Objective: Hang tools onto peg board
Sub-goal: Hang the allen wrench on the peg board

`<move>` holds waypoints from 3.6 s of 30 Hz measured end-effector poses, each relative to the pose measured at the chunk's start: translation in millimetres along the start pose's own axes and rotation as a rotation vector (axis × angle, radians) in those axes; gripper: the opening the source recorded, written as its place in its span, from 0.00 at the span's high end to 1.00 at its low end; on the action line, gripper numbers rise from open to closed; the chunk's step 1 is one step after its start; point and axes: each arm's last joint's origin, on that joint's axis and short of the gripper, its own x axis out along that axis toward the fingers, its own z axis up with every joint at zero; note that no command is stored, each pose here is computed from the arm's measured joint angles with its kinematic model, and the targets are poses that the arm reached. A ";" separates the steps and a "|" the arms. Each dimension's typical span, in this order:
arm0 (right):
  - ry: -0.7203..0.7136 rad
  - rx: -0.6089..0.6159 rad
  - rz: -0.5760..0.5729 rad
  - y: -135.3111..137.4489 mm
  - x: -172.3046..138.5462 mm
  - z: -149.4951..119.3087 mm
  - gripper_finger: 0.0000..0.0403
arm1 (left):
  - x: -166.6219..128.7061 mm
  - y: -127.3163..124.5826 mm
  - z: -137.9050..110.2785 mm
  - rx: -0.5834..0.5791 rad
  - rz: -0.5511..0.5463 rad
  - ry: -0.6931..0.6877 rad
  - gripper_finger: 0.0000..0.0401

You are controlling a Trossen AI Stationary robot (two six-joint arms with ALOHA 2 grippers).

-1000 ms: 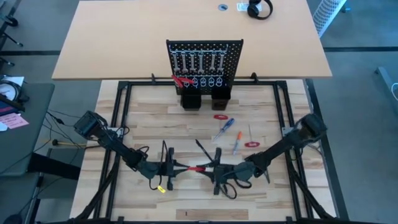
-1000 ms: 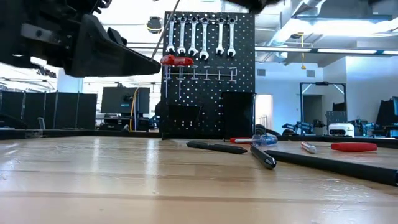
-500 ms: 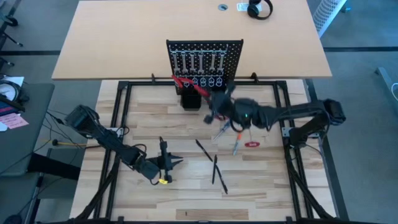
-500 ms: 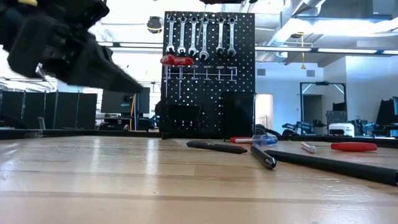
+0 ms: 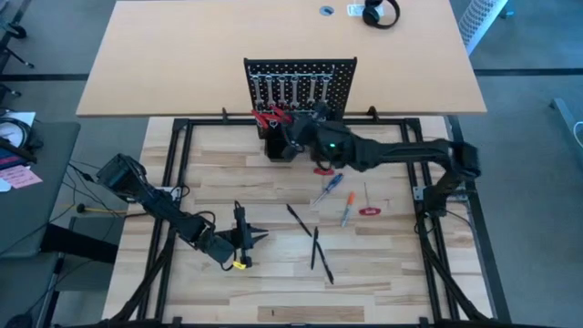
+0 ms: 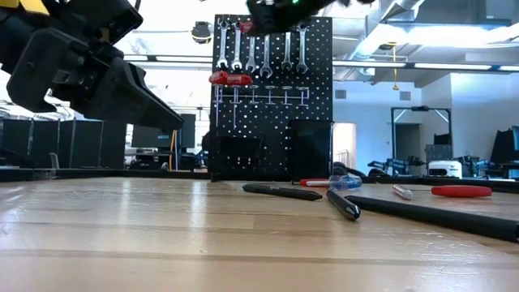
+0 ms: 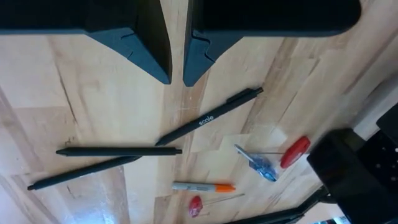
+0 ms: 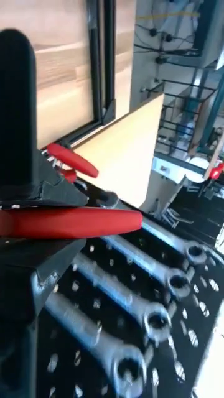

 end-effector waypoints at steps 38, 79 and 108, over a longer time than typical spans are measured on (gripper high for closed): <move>0.216 0.109 0.042 -13.2 19.1 -5.1 0.84 | -0.1 -0.2 -0.1 -0.004 -0.001 0.001 0.91; 0.505 -0.315 0.458 54.1 -78.5 -25.8 0.72 | -0.6 -0.9 -2.3 -0.026 -0.022 0.022 0.91; 0.664 0.144 0.652 31.5 -247.4 -203.2 0.37 | 2.0 2.0 -1.7 -0.064 -0.008 0.022 0.91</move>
